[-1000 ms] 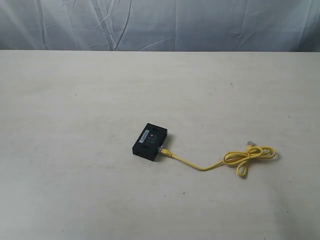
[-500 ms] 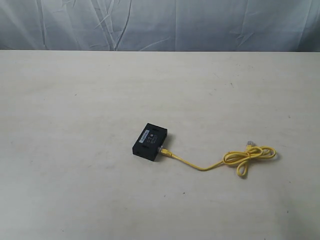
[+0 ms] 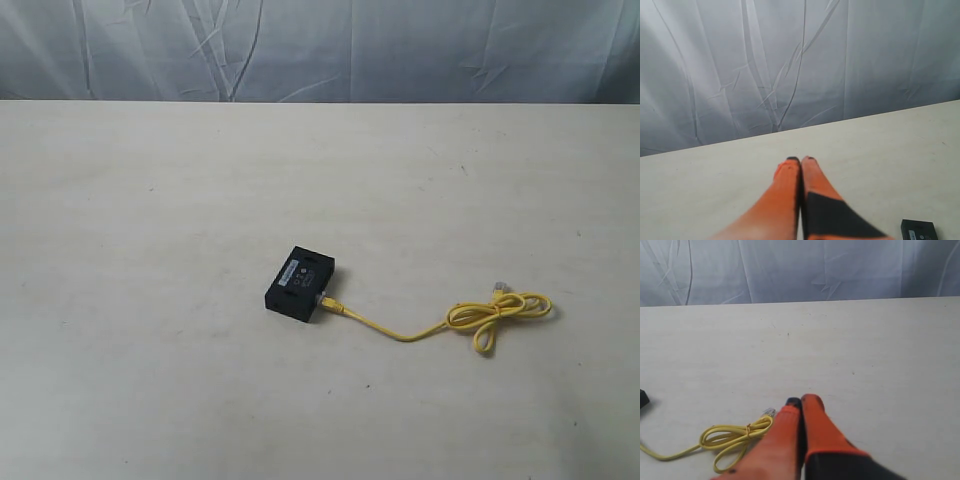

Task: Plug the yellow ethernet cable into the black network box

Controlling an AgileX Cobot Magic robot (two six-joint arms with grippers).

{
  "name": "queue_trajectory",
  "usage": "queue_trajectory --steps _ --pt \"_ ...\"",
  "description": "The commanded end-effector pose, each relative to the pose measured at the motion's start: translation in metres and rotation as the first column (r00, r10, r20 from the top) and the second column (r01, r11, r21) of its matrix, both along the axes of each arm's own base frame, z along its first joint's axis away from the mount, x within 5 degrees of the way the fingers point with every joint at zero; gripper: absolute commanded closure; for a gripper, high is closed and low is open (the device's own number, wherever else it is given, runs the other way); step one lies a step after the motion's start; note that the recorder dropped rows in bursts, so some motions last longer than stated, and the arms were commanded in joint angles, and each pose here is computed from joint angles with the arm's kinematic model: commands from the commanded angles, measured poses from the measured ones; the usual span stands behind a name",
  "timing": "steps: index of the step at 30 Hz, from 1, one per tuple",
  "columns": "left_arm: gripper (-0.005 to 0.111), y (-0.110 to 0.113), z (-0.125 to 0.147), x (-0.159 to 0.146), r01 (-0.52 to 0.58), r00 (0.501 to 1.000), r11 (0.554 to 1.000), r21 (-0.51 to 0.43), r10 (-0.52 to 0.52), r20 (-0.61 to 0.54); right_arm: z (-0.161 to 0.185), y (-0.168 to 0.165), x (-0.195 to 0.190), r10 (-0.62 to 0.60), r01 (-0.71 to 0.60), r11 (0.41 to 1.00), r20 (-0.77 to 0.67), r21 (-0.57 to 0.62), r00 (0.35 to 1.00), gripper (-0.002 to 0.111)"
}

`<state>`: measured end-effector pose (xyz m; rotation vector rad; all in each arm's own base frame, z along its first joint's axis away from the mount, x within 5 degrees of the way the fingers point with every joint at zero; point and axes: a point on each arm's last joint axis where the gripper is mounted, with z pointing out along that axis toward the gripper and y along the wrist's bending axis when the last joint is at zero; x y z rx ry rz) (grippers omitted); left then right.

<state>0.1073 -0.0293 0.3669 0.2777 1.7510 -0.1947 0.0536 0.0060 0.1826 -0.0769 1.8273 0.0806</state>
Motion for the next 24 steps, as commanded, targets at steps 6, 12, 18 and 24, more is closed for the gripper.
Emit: queue_trajectory --steps 6,12,18,24 --pt "0.107 0.0005 -0.0017 -0.0003 -0.005 1.0 1.0 -0.001 0.005 -0.002 0.0005 -0.0001 -0.0002 0.002 -0.002 1.0 0.012 -0.007 1.0 0.108" --pt "0.107 0.0005 -0.0017 -0.0003 -0.005 1.0 1.0 -0.001 0.005 -0.002 0.0005 -0.0001 -0.0002 0.002 -0.002 1.0 0.012 -0.007 1.0 0.108" --pt "0.107 0.0005 -0.0017 -0.0003 -0.005 1.0 1.0 -0.001 0.005 -0.002 0.0005 -0.0001 -0.0002 0.002 -0.002 1.0 0.012 -0.007 1.0 0.108" --pt "0.107 0.0017 -0.0043 -0.0078 0.0 1.0 1.0 0.016 0.0 -0.009 0.0005 -0.0001 -0.0002 0.002 -0.002 1.0 0.012 -0.007 1.0 0.108"
